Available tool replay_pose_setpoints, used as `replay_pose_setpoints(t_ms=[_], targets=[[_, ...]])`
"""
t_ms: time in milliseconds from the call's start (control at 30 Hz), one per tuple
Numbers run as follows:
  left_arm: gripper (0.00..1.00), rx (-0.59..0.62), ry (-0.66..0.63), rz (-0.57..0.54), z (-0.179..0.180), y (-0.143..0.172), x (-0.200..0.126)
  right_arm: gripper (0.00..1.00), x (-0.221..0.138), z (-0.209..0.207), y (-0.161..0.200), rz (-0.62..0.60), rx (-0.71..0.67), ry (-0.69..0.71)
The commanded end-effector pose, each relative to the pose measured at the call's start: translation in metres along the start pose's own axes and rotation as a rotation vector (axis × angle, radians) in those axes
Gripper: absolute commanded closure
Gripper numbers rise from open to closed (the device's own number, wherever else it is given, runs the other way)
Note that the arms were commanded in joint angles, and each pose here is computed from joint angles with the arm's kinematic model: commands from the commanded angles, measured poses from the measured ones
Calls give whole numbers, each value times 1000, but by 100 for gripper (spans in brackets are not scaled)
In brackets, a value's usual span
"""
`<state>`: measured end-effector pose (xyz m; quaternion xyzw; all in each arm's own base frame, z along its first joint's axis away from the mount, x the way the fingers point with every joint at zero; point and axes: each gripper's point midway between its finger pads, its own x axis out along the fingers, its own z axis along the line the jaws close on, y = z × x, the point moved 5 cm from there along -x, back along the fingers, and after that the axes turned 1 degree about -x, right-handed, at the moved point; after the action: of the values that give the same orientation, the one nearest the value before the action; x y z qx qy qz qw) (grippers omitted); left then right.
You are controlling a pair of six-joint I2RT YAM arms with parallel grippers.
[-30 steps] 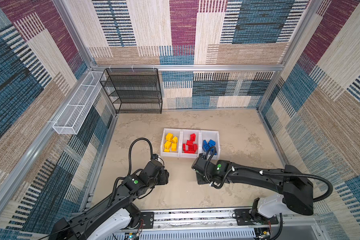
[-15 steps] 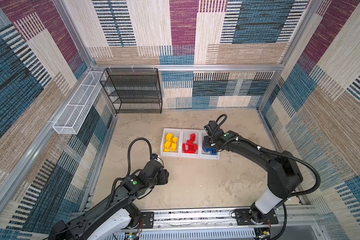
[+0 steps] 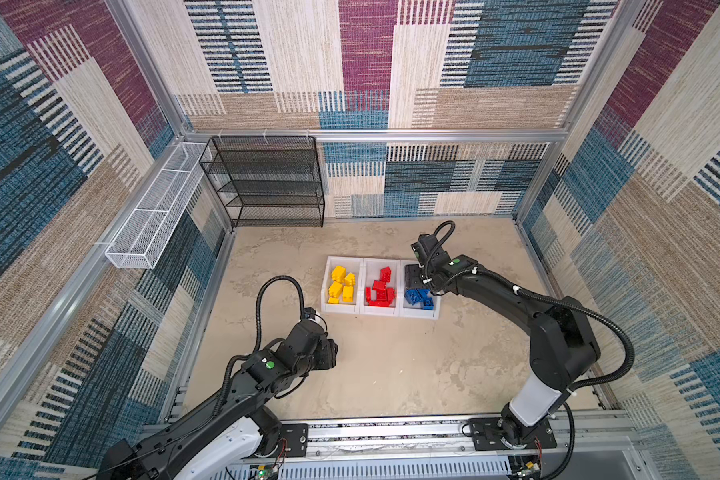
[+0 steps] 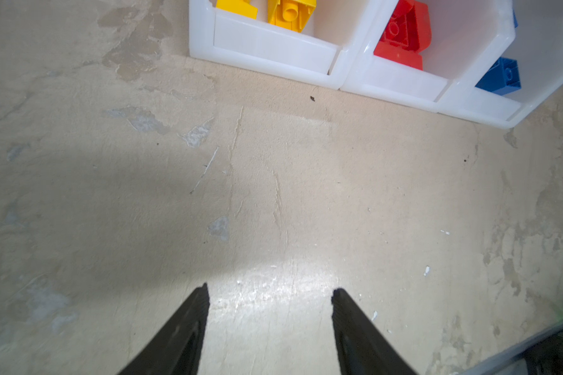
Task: Sort the legos into containers by color
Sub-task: Place the lego in the container, then reset both arms
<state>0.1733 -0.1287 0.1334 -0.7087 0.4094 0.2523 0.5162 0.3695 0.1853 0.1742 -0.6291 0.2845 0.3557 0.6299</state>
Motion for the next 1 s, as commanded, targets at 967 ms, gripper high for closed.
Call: replay_pose_setpoints(t_ms=[967], targets=[[16, 314, -418, -669, 55, -142, -6, 0, -96, -142, 17, -730, 182, 163]])
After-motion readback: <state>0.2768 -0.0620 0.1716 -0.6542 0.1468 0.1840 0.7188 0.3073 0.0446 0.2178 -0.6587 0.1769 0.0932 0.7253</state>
